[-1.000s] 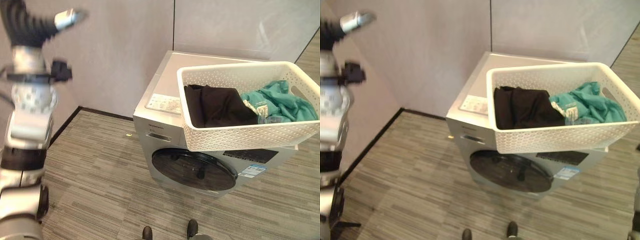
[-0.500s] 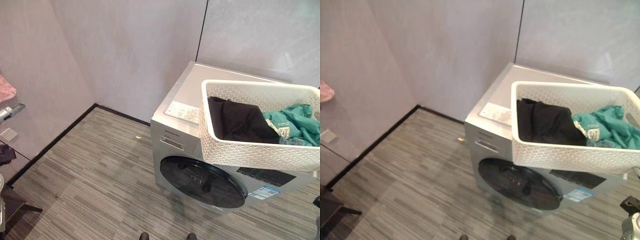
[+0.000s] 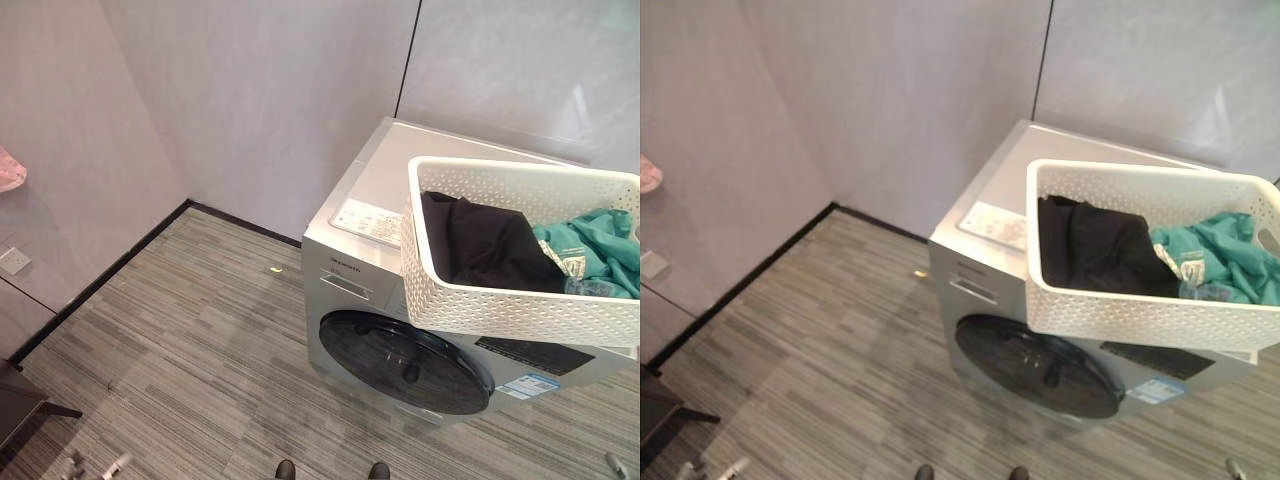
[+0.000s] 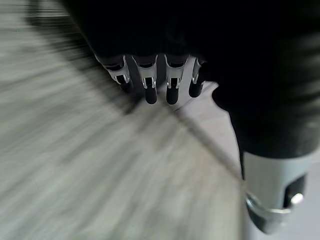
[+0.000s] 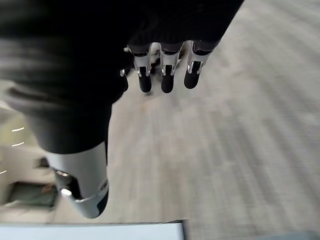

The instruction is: Grab the laundry basket,head to the washer,open it,put in the laundry and shut it.

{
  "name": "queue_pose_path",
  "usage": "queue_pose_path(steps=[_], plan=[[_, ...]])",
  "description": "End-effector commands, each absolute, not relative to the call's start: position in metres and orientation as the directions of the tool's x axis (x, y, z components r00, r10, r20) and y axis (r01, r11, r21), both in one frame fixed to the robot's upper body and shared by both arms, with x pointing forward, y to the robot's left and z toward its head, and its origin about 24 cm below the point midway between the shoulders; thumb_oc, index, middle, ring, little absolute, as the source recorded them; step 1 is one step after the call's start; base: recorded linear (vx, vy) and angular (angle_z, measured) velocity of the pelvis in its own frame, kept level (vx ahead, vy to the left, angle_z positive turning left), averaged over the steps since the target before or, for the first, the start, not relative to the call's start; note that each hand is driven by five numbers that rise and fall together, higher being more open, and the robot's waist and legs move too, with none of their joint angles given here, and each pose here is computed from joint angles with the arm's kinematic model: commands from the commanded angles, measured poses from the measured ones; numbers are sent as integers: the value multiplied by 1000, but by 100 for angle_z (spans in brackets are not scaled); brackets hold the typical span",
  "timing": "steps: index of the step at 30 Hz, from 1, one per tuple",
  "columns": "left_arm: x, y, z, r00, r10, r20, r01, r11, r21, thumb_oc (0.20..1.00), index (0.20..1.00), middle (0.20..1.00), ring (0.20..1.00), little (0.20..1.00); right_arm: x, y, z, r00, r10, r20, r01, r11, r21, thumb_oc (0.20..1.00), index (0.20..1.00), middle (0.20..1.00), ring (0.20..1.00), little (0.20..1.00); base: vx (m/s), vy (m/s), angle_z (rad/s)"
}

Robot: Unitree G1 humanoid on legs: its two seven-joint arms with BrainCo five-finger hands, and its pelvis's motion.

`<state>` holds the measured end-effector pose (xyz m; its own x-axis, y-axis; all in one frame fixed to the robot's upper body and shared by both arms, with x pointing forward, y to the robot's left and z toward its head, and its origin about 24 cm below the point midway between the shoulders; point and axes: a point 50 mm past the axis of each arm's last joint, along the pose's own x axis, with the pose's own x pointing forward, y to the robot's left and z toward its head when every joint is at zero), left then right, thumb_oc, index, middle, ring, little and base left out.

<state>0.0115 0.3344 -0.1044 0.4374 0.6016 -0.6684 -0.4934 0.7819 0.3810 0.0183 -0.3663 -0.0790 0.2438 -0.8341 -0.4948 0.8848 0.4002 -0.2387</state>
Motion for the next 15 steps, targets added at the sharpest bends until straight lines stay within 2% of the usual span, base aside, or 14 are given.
queue_pose_path(steps=[1,3,7,8,11,14,15], plan=[[24,341,-102,457,609,-648,-454,786,419,1000,1000,1000,1000,1000,47,-385,-52,350,-865,-358,882,433,-184,1000,1000,1000,1000,1000,0,0,0],[6,318,-127,347,560,-753,-393,815,425,1000,1000,1000,1000,1000,51,-366,-70,364,-829,-425,847,484,-218,1000,1000,1000,1000,1000,0,0,0],[4,309,-134,321,546,-774,-371,824,427,1000,1000,1000,1000,1000,48,-360,-81,355,-802,-481,813,518,-265,1000,1000,1000,1000,1000,-1,-3,1],[9,307,-136,322,545,-774,-372,825,427,1000,1000,1000,1000,1000,46,-356,-90,340,-778,-528,793,539,-285,1000,1000,1000,1000,1000,-17,-12,5],[30,301,-136,394,525,-754,-342,845,410,1000,1000,1000,1000,1000,37,-323,-123,331,-626,-706,661,687,-300,1000,1000,1000,1000,1000,-17,-10,2],[34,298,-137,403,519,-754,-333,850,408,1000,1000,1000,1000,1000,34,-313,-132,318,-580,-750,624,724,-295,1000,1000,1000,1000,1000,-10,0,0],[118,218,-150,568,282,-773,-285,949,136,1000,1000,1000,1000,1000,100,-219,-157,481,-258,-838,24,959,-282,1000,1000,1000,1000,1000,0,0,0]])
